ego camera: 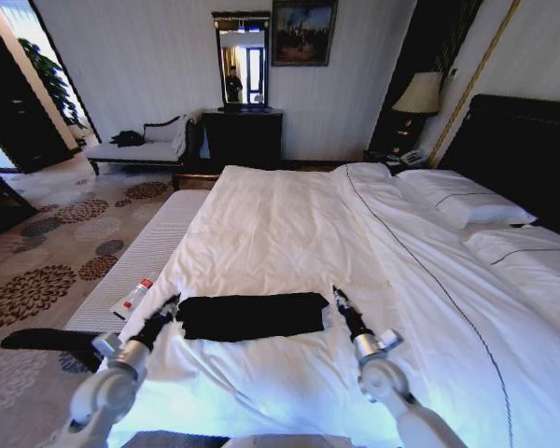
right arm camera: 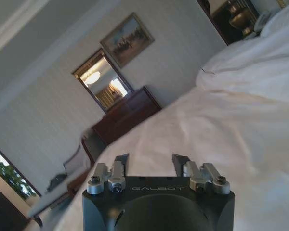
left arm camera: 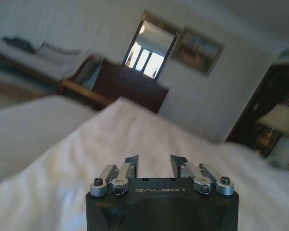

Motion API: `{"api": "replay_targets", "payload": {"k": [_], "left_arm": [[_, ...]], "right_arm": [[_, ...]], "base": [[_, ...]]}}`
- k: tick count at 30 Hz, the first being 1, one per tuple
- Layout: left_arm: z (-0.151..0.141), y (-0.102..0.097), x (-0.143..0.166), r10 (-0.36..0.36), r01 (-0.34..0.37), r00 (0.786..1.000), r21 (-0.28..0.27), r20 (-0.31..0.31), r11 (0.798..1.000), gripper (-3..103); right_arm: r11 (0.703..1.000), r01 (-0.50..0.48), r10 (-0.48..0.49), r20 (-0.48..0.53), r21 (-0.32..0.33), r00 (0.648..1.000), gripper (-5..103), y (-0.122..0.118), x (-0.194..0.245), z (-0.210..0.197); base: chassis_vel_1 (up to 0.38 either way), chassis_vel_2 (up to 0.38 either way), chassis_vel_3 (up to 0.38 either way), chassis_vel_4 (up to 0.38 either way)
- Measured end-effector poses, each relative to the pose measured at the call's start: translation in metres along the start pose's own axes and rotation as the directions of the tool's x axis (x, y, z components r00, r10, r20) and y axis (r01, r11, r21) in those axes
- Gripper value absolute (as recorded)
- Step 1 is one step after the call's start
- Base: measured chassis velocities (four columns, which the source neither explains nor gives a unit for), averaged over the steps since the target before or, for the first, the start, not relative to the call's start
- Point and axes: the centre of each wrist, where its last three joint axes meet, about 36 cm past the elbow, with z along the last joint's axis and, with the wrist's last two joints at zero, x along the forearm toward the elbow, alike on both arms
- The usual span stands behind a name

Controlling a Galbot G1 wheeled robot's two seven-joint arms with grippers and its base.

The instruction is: Fold the clothes on the bed.

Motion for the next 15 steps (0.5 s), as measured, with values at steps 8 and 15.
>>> {"api": "replay_targets", "payload": {"k": [8,15], "left_arm": [[0.003,-0.038,-0.052,-0.143,0.106,0.965,-0.17,-0.221,0.98,74],[0.065,-0.04,-0.076,-0.303,0.17,0.855,-0.326,-0.421,0.93,98]], "right_arm": [[0.999,-0.01,0.017,-0.148,0.048,0.989,79,0.015,-0.057,-0.005],[0.966,-0.095,0.185,-0.385,0.241,0.904,100,0.023,-0.075,0.036]], "base": [[0.0,0.0,0.0,0.0],[0.0,0.0,0.0,0.0]]}}
